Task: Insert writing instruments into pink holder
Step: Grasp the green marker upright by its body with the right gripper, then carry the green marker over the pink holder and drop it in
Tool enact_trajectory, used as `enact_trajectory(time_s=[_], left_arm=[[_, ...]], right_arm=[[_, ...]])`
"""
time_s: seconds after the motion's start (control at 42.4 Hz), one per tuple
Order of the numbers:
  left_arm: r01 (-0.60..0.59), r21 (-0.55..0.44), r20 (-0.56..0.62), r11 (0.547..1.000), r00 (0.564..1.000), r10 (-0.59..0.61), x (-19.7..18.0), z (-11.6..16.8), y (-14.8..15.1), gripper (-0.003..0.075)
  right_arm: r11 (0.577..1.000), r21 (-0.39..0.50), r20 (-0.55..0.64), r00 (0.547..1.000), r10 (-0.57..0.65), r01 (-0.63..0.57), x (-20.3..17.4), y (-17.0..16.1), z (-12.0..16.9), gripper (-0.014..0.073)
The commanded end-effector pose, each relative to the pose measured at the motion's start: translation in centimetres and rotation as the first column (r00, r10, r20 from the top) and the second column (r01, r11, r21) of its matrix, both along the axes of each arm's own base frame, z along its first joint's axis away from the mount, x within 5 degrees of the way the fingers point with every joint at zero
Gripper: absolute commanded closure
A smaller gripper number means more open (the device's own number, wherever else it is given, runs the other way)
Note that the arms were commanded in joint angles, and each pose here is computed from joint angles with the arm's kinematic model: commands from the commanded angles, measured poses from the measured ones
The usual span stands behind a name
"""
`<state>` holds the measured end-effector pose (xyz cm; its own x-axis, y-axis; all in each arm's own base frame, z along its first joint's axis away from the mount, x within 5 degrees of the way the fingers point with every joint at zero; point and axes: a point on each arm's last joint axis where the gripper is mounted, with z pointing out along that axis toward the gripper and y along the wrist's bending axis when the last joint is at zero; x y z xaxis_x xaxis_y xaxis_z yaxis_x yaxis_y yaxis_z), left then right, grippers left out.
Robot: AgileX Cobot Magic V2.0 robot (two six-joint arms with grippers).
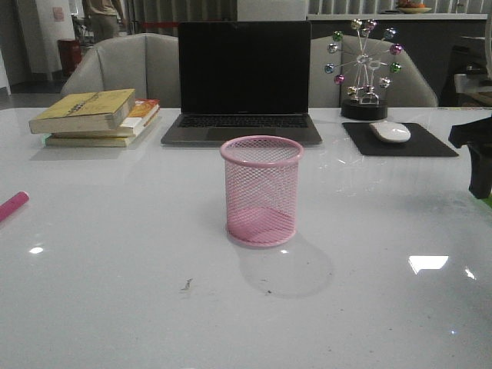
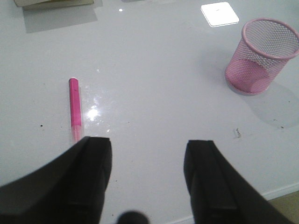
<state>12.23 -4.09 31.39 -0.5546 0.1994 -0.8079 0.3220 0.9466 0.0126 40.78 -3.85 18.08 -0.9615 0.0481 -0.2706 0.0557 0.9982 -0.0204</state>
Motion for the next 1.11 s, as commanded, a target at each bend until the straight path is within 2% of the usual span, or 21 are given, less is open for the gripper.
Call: enact_trajectory(time_s=[0.0, 0.094, 0.306, 0.589, 0.636, 0.73, 0.801, 0.919, 1.013, 1.084], left_arm=[[0.010, -0.025, 0.071, 1.000, 0.997, -0.009, 0.3, 1.2, -0.2, 0.0320], [0.010, -0.025, 0.069, 1.000, 0.998, -0.009, 0.3, 1.2, -0.2, 0.0320], [0.010, -0.025, 0.069, 1.000, 0.998, -0.009, 0.3, 1.2, -0.2, 0.0320], [0.010, -0.025, 0.069, 1.000, 0.998, -0.009, 0.3, 1.2, -0.2, 0.0320], [0.010, -0.025, 0.069, 1.000, 0.998, -0.009, 0.3, 1.2, -0.2, 0.0320], [0.010, -0.025, 0.069, 1.000, 0.998, -0.009, 0.3, 1.2, -0.2, 0.0320], [0.010, -0.025, 0.069, 1.000, 0.998, -0.009, 0.3, 1.2, -0.2, 0.0320], [0.010, -0.025, 0.069, 1.000, 0.998, -0.009, 0.3, 1.2, -0.2, 0.0320], [0.010, -0.025, 0.069, 1.000, 0.998, -0.009, 0.3, 1.2, -0.2, 0.0320], [0.010, -0.025, 0.069, 1.000, 0.998, -0.009, 0.3, 1.2, -0.2, 0.0320]], right_arm=[[1.000, -0.028, 0.094, 0.995, 0.015, -0.012, 1.1, -0.4, 2.6, 0.0076], [1.000, -0.028, 0.097, 0.995, 0.015, -0.012, 1.8, -0.5, 2.4, 0.0099], [1.000, -0.027, 0.091, 0.996, 0.015, -0.012, 2.6, -0.6, 1.8, 0.0240], [1.000, -0.015, 0.048, 0.999, 0.010, -0.009, 3.2, -0.6, 1.0, 0.0263], [1.000, -0.011, 0.046, 0.999, 0.009, -0.008, 3.2, -0.6, 1.0, 0.0295], [1.000, -0.004, 0.052, 0.999, 0.005, -0.005, 3.1, -0.5, 1.4, 0.0412], [1.000, 0.011, 0.070, 0.998, -0.002, 0.001, 3.0, -0.4, 2.3, 0.0468], [0.999, 0.032, 0.130, 0.991, 0.023, -0.028, 2.5, 0.6, 4.8, 0.0477], [0.995, 0.062, 0.245, 0.968, 0.061, -0.078, 1.5, 2.5, 7.8, 0.0477], [0.988, 0.078, 0.375, 0.922, 0.097, -0.136, 0.2, 4.6, 10.2, 0.0477]])
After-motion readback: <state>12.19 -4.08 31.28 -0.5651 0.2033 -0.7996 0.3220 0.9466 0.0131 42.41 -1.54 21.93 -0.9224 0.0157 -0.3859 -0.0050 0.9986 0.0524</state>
